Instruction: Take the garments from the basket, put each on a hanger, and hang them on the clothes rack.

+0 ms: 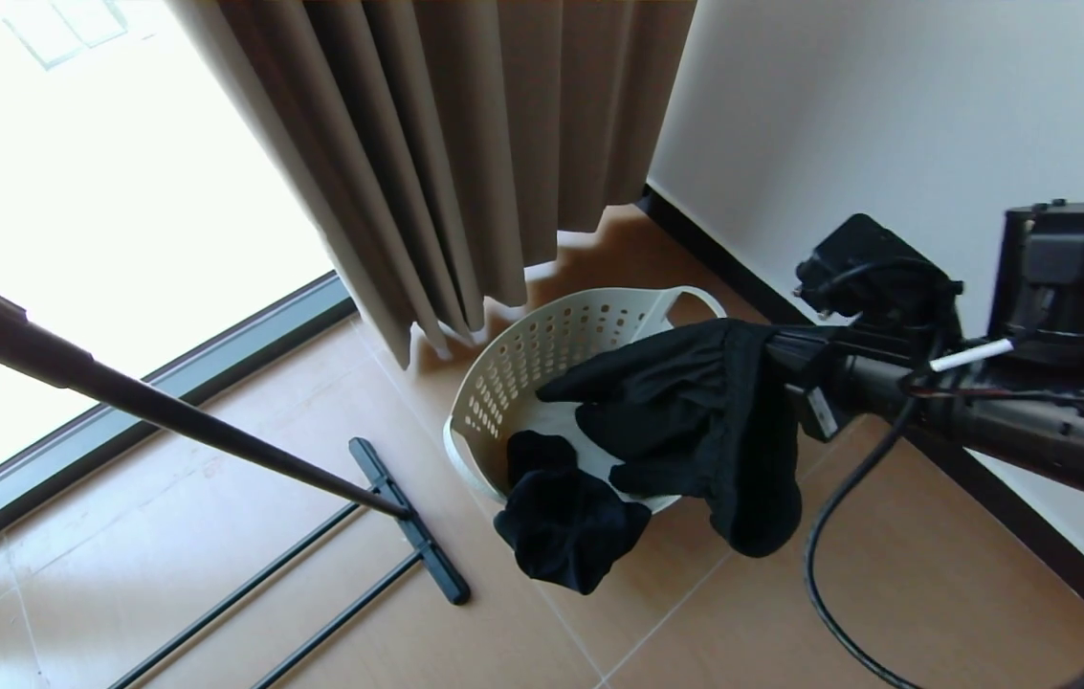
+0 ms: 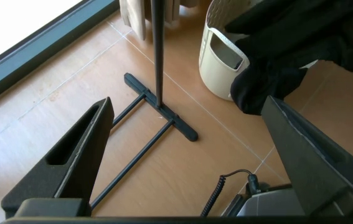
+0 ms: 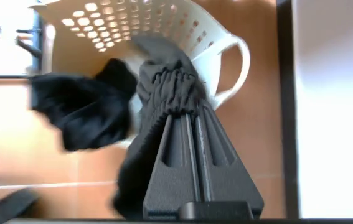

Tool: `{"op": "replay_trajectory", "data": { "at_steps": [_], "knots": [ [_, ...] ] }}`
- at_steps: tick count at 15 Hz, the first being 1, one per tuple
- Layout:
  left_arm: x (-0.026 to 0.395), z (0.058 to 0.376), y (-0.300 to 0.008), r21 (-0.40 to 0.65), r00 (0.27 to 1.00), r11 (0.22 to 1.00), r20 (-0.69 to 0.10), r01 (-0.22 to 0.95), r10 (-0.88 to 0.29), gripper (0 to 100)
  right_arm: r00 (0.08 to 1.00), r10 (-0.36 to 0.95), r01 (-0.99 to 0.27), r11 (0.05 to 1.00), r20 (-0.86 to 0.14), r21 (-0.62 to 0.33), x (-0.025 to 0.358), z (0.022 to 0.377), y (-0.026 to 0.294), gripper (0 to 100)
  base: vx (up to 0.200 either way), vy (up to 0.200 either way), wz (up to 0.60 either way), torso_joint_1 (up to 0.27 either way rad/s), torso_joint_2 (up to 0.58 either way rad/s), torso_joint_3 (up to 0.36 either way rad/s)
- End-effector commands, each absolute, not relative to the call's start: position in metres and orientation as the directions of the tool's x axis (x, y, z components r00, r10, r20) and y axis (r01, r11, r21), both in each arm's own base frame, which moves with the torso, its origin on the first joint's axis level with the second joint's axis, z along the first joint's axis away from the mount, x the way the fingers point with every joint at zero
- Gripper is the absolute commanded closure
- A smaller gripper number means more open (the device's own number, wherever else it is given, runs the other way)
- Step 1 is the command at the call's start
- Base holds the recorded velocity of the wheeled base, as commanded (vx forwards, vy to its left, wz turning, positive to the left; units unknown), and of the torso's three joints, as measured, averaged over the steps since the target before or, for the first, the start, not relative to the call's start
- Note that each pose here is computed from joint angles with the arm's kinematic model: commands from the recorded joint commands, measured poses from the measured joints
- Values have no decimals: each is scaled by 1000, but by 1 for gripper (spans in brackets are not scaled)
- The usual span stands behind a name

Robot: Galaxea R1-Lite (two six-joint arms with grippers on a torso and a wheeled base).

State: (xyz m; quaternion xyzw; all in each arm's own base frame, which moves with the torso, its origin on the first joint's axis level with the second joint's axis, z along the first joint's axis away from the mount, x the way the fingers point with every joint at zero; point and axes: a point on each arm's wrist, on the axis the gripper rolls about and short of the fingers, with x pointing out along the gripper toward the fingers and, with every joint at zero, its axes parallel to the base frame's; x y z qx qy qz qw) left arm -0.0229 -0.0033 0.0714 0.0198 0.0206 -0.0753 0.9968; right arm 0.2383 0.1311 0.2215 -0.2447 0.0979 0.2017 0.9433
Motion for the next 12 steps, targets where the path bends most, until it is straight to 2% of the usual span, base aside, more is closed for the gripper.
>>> {"op": "replay_trajectory", "data": {
  "at_steps": [1,5,7,12],
  "knots": [
    [-23,72,-3,36,988,988,-44,148,-147,0,909,356,-414,835,-218,-362,186,226,106,100,0,0,0,-7,2,193],
    [-23,72,-3,35,988,988,-44,148,-147,0,927,324,-367,888,-190,-277,177,195,91,100,0,0,0,1,2,202],
    [-23,72,-3,33,988,988,-44,150,-148,0,938,299,-338,900,-175,-274,177,187,85,100,0,0,0,-7,5,208],
    [-23,72,-3,36,988,988,-44,150,-148,0,940,264,-317,908,-214,-273,179,176,78,100,0,0,0,5,-3,198]
  ]
}}
